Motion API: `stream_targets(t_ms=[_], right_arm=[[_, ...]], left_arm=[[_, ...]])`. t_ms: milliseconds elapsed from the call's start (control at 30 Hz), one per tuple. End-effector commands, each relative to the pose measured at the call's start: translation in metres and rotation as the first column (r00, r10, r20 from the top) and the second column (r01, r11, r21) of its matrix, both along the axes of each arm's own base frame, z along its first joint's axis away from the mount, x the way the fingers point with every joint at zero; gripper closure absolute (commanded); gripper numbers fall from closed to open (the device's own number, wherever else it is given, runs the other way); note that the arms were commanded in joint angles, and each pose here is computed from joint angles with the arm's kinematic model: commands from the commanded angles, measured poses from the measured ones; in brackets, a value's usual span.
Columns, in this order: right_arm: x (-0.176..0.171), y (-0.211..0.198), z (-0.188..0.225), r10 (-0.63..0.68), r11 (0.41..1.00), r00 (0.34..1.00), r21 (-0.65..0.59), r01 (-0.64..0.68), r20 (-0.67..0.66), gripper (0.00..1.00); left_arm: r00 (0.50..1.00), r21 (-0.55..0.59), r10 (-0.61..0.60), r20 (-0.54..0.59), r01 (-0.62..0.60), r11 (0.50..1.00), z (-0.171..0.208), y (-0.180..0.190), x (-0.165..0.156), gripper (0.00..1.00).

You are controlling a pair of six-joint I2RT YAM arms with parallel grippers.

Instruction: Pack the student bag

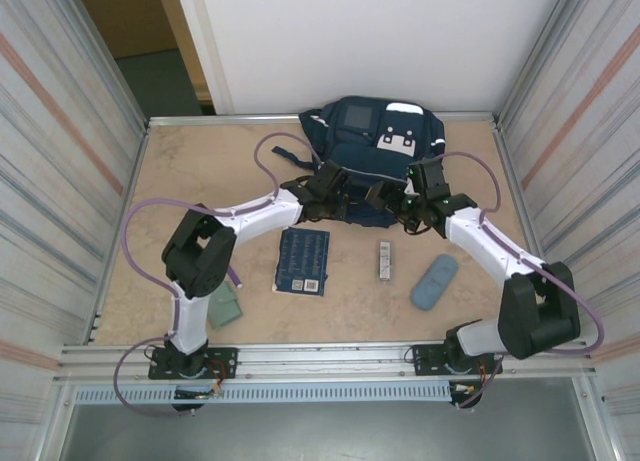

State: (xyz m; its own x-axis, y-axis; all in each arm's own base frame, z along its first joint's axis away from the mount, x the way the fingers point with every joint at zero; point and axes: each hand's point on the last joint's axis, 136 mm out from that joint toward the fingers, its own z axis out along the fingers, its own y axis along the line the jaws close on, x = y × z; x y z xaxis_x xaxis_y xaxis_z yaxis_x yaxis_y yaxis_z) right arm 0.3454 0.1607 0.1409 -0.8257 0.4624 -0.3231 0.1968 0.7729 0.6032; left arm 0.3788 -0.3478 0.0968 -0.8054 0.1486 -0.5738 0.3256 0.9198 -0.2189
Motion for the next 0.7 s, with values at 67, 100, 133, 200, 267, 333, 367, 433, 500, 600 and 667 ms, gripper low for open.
stream_targets(t_ms=[67, 100, 133, 200, 267, 333, 367, 433, 500, 600, 667], right_arm=[[0.013, 0.024, 0.008, 0.001, 0.996, 1.000, 0.090, 0.001, -0.028, 0.15], [0.013, 0.028, 0.006, 0.000, 0.996, 0.999, 0.085, 0.004, -0.039, 0.15], [0.014, 0.030, 0.004, -0.008, 0.997, 0.999, 0.080, 0.012, -0.049, 0.14], [0.016, 0.030, -0.008, -0.088, 0.993, 0.987, 0.065, 0.098, -0.135, 0.13], [0.016, 0.032, -0.021, -0.166, 0.978, 0.952, 0.082, 0.193, -0.259, 0.12], [0.018, 0.039, -0.034, -0.224, 0.953, 0.908, 0.118, 0.281, -0.354, 0.11], [0.020, 0.039, -0.042, -0.251, 0.940, 0.888, 0.121, 0.319, -0.385, 0.12], [0.025, 0.038, -0.054, -0.290, 0.922, 0.852, 0.111, 0.371, -0.436, 0.14], [0.029, 0.039, -0.064, -0.310, 0.916, 0.834, 0.094, 0.391, -0.456, 0.17], [0.036, 0.036, -0.070, -0.340, 0.909, 0.828, 0.071, 0.412, -0.446, 0.34], [0.040, 0.037, -0.068, -0.330, 0.915, 0.840, 0.071, 0.396, -0.431, 0.60]], left_arm=[[0.998, -0.114, -0.054, 0.036, 0.058, 0.992, 0.040, -0.006, -0.010, 1.00], [0.998, -0.127, -0.054, 0.031, 0.057, 0.990, 0.040, -0.005, -0.011, 1.00], [0.998, -0.141, -0.062, 0.029, 0.066, 0.988, 0.040, -0.006, -0.013, 1.00], [0.995, -0.169, -0.096, 0.033, 0.100, 0.981, 0.039, -0.011, -0.017, 1.00], [0.987, -0.203, -0.156, 0.046, 0.162, 0.966, 0.040, -0.020, -0.023, 1.00], [0.978, -0.224, -0.195, 0.070, 0.206, 0.953, 0.039, -0.028, -0.028, 1.00], [0.972, -0.234, -0.216, 0.087, 0.231, 0.945, 0.039, -0.032, -0.031, 1.00], [0.964, -0.235, -0.242, 0.114, 0.263, 0.936, 0.040, -0.037, -0.033, 1.00], [0.962, -0.218, -0.245, 0.118, 0.266, 0.939, 0.040, -0.036, -0.034, 1.00], [0.960, -0.202, -0.249, 0.131, 0.271, 0.941, 0.039, -0.032, -0.034, 1.00], [0.956, -0.188, -0.261, 0.134, 0.283, 0.940, 0.033, -0.031, -0.036, 1.00]])
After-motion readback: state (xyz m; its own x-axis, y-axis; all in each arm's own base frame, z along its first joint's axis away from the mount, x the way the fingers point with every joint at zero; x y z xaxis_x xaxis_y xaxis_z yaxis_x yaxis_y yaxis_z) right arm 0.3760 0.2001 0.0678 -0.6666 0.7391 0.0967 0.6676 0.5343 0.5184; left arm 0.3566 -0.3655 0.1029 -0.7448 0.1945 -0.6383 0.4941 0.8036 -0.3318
